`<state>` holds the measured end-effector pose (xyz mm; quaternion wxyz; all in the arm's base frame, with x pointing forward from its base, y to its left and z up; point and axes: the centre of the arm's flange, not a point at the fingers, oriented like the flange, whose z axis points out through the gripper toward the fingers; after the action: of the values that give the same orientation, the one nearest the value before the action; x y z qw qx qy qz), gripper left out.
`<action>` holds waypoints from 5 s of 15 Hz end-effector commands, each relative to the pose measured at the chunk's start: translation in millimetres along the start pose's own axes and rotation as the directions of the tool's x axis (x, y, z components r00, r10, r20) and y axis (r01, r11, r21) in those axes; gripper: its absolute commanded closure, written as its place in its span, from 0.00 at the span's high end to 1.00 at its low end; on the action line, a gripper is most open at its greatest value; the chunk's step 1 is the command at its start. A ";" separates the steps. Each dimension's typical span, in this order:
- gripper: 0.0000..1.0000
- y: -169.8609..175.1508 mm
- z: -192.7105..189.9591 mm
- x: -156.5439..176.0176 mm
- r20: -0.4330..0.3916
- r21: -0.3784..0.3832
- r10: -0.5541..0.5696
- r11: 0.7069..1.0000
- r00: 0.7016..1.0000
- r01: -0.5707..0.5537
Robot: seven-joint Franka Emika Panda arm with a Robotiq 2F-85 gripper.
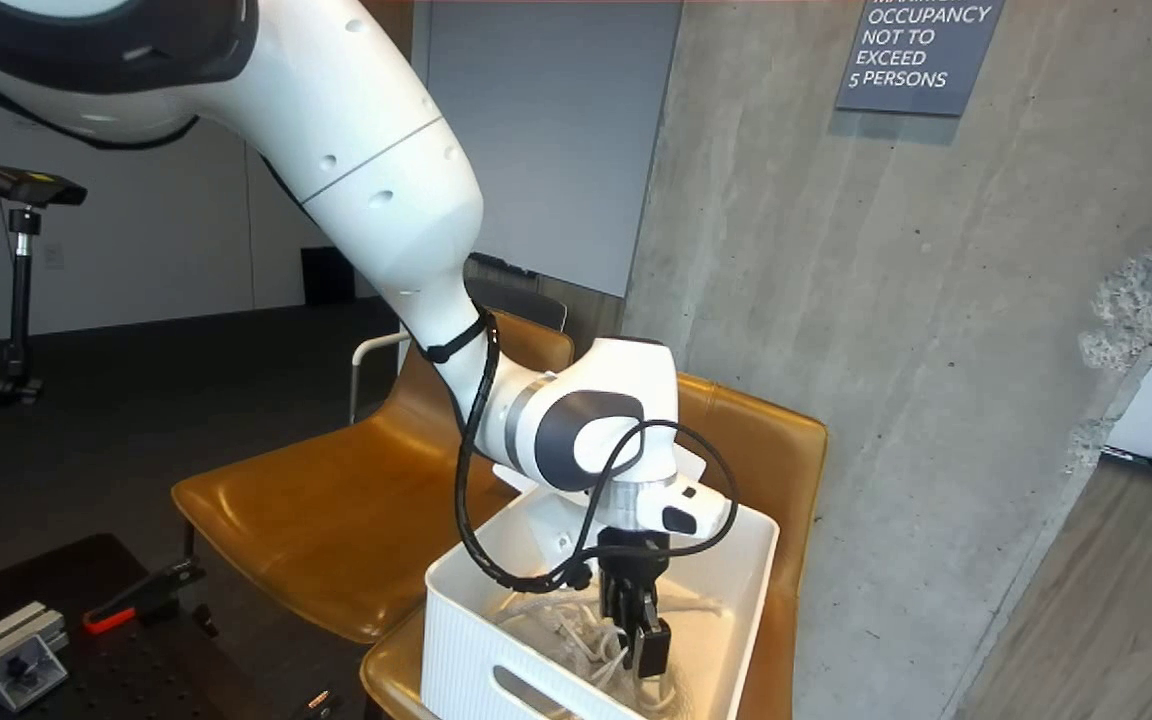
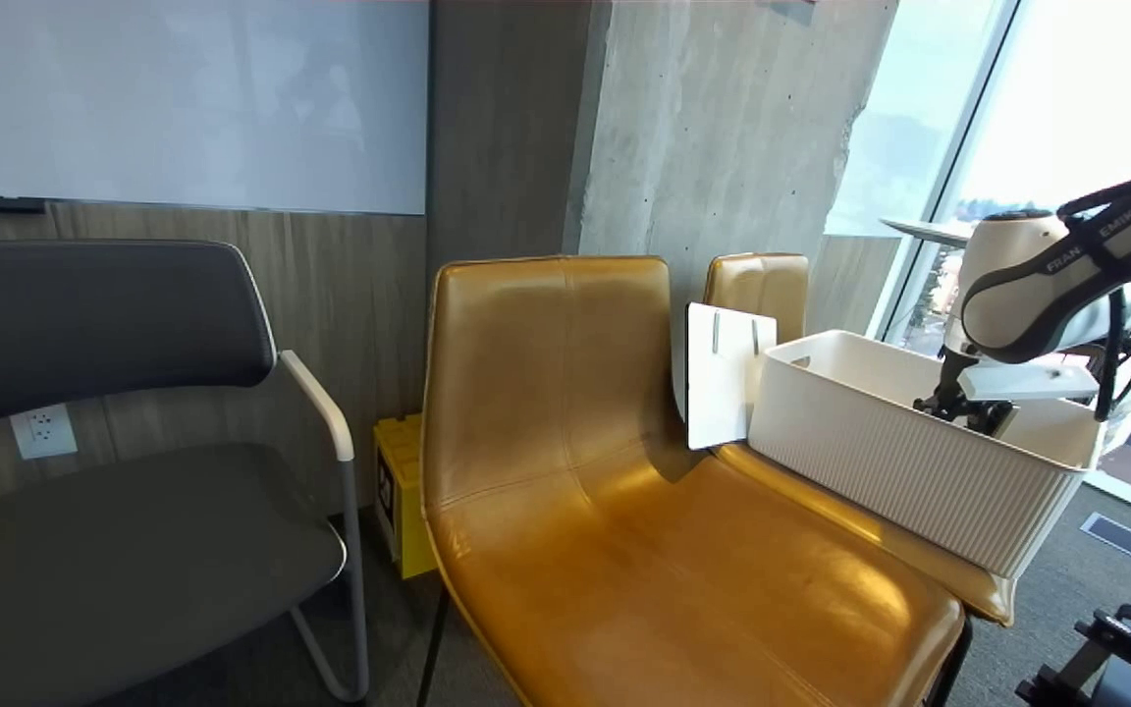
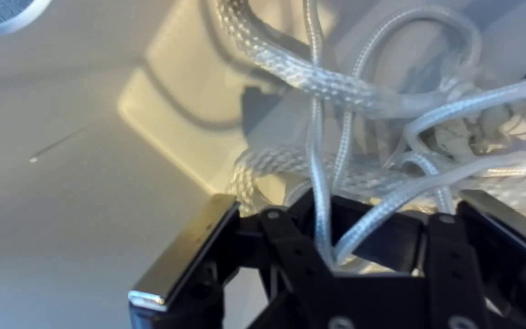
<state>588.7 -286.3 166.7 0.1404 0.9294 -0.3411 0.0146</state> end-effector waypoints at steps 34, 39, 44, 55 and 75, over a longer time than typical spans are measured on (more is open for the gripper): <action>0.00 -337.4 -452.9 -349.3 -0.430 0.276 -0.030 0.947 0.902 0.163; 0.00 -379.4 -444.7 -391.9 -0.424 0.285 -0.094 0.930 0.901 0.231; 0.00 -376.8 -415.0 -373.7 -0.390 0.269 -0.090 0.941 0.916 0.206; 0.00 -303.3 -339.1 -258.8 -0.324 0.189 0.064 0.982 0.944 -0.002; 1.00 -127.8 -252.6 -87.6 -0.139 0.107 0.095 0.991 0.986 -0.080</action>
<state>622.4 -20.0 372.1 0.1230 0.9135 -0.3670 0.1251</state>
